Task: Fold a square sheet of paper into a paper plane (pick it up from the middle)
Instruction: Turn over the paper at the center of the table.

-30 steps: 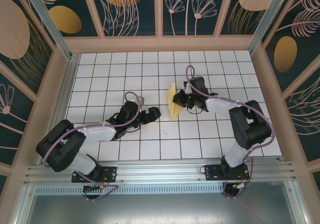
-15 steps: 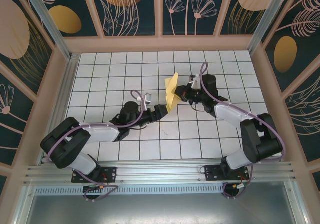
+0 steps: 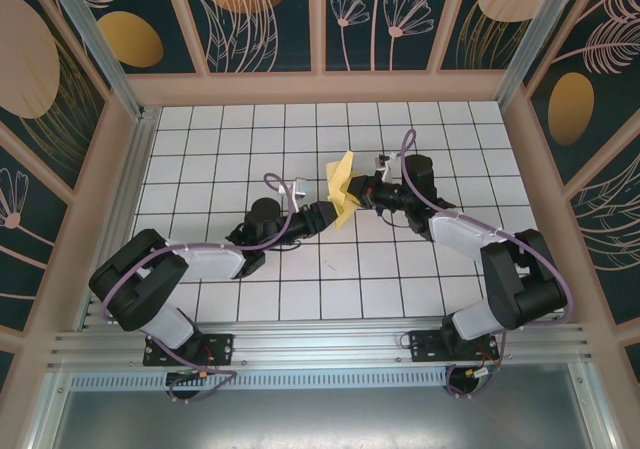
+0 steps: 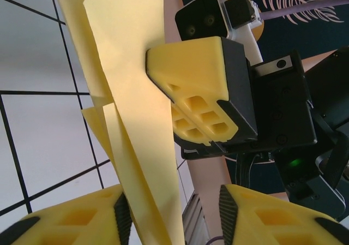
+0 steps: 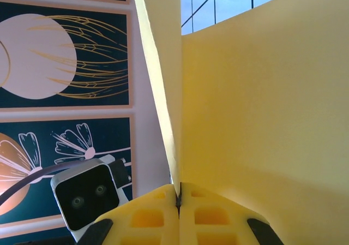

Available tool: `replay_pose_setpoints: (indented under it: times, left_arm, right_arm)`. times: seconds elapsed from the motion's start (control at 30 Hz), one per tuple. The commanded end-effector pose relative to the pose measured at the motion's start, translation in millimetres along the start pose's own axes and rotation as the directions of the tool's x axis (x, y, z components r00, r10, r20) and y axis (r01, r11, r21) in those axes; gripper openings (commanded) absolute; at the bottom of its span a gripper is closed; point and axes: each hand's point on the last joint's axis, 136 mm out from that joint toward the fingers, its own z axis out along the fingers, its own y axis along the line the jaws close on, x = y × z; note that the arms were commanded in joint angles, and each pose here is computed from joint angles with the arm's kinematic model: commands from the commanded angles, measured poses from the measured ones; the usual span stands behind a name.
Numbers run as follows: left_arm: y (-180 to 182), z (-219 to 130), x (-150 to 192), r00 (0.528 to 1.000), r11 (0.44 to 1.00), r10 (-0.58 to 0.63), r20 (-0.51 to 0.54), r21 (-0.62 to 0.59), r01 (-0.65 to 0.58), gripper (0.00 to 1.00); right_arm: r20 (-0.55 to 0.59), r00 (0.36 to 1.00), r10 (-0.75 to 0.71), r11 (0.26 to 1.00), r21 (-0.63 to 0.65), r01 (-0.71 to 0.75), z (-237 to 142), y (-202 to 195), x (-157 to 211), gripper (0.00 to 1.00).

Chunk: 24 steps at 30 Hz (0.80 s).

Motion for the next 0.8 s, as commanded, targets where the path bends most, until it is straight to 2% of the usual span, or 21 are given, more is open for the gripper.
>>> replay_pose_setpoints:
  times: [0.0, 0.13, 0.23, 0.37, 0.47, 0.53, 0.57, 0.67, 0.7, 0.77]
  left_arm:
    - [-10, 6, -8, 0.999, 0.999, 0.032, 0.025, 0.026, -0.033, 0.41]
    - [-7, 6, -7, 0.999, 0.999, 0.041, 0.025, 0.009, -0.041, 0.27]
    - [-1, 5, -9, 0.998, 0.998, 0.057, 0.032, -0.023, -0.056, 0.16]
    - [12, 3, -9, 0.995, 0.99, 0.098, 0.028, -0.1, -0.094, 0.1]
    - [40, -6, -8, 0.986, 0.949, 0.169, -0.004, -0.268, -0.163, 0.09]
    - [65, -20, -12, 0.969, 0.867, 0.242, -0.052, -0.437, -0.24, 0.09]
    - [78, -33, -18, 0.955, 0.794, 0.287, -0.076, -0.539, -0.282, 0.08]
    - [100, -71, -36, 0.903, 0.526, 0.389, -0.182, -0.761, -0.379, 0.07]
    - [101, -82, -41, 0.88, 0.434, 0.417, -0.225, -0.801, -0.411, 0.06]
    - [101, -94, -46, 0.846, 0.288, 0.441, -0.301, -0.845, -0.45, 0.06]
  right_arm:
    - [-0.005, 1.0, -0.029, 0.998, -0.057, 0.029, -4, 16, 4, 0.0]
    - [0.002, 1.0, -0.024, 0.998, -0.055, 0.024, -5, 17, 3, 0.01]
    - [0.012, 1.0, -0.029, 0.999, -0.03, 0.029, -6, 15, 2, 0.07]
    - [0.054, 0.998, -0.042, 0.998, 0.049, 0.039, -15, 7, -4, 0.3]
    - [0.129, 0.988, -0.079, 0.982, 0.18, 0.055, -30, -9, -15, 0.46]
    - [0.172, 0.979, -0.111, 0.958, 0.281, 0.059, -42, -23, -21, 0.52]
    - [0.193, 0.973, -0.126, 0.939, 0.341, 0.054, -49, -31, -24, 0.54]
    - [0.234, 0.959, -0.159, 0.89, 0.454, 0.037, -65, -49, -28, 0.56]
    - [0.247, 0.955, -0.166, 0.877, 0.48, 0.028, -70, -54, -28, 0.56]
    - [0.263, 0.951, -0.164, 0.861, 0.508, 0.008, -77, -63, -28, 0.56]
